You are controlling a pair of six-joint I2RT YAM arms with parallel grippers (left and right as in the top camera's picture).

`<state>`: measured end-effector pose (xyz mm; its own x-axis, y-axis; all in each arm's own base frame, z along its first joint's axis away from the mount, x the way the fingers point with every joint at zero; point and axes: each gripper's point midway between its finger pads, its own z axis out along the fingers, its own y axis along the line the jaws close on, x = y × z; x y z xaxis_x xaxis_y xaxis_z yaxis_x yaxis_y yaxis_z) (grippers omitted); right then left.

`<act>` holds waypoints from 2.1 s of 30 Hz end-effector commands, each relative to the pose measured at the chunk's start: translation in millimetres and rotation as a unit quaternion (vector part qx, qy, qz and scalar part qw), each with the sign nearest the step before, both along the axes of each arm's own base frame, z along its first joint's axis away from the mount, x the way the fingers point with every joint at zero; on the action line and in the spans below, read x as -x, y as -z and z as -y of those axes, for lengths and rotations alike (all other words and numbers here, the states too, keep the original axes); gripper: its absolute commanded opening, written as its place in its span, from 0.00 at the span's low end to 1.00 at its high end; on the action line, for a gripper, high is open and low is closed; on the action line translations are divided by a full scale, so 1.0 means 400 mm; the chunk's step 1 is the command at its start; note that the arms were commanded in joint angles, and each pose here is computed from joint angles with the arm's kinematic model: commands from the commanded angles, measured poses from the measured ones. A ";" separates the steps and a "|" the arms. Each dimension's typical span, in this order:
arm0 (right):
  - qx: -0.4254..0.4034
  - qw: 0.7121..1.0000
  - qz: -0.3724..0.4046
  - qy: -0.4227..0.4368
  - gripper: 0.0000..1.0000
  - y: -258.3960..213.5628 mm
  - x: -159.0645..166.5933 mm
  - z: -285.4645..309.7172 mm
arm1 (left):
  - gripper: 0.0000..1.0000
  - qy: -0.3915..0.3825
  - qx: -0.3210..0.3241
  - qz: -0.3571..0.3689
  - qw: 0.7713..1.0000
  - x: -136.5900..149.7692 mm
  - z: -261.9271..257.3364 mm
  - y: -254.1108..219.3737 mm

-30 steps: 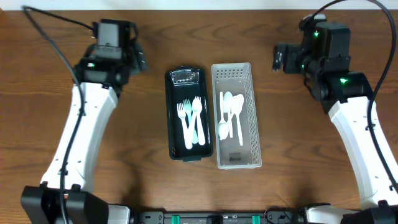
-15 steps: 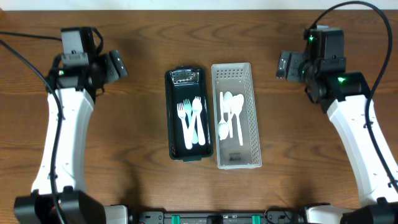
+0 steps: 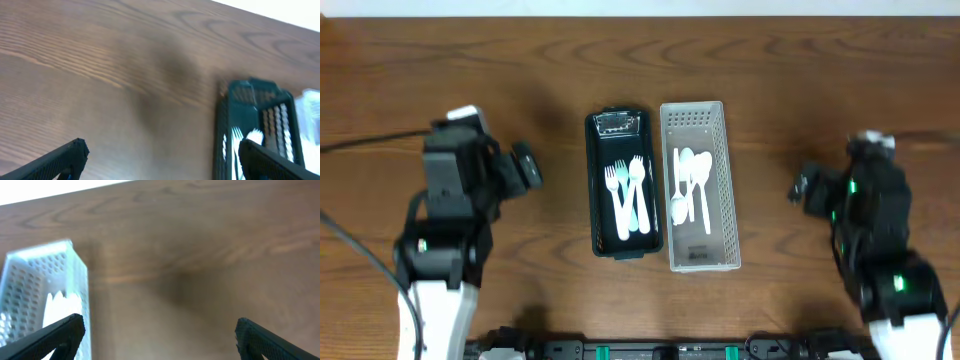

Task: Pack container

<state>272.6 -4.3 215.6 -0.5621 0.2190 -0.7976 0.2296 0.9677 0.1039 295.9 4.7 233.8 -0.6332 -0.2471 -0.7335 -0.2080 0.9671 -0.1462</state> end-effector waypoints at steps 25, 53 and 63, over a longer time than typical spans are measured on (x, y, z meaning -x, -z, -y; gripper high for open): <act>-0.013 0.999 0.039 0.023 0.99 0.051 0.164 0.032 | 0.98 -0.029 -0.004 0.140 0.990 0.249 -0.026 -0.069; -0.022 0.988 0.149 -0.033 0.99 0.117 0.180 -0.001 | 0.98 -0.029 -0.003 0.140 0.990 0.249 -0.026 -0.069; 0.014 0.958 0.274 -0.085 0.99 0.097 0.083 -0.038 | 0.98 -0.029 -0.003 0.140 0.990 0.249 -0.026 -0.069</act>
<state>236.8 7.8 181.7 -0.0964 0.1979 -0.9755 0.0138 0.9802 0.1975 196.2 14.2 262.5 -0.3910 -0.2643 -0.8816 -0.2066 0.9586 -0.1958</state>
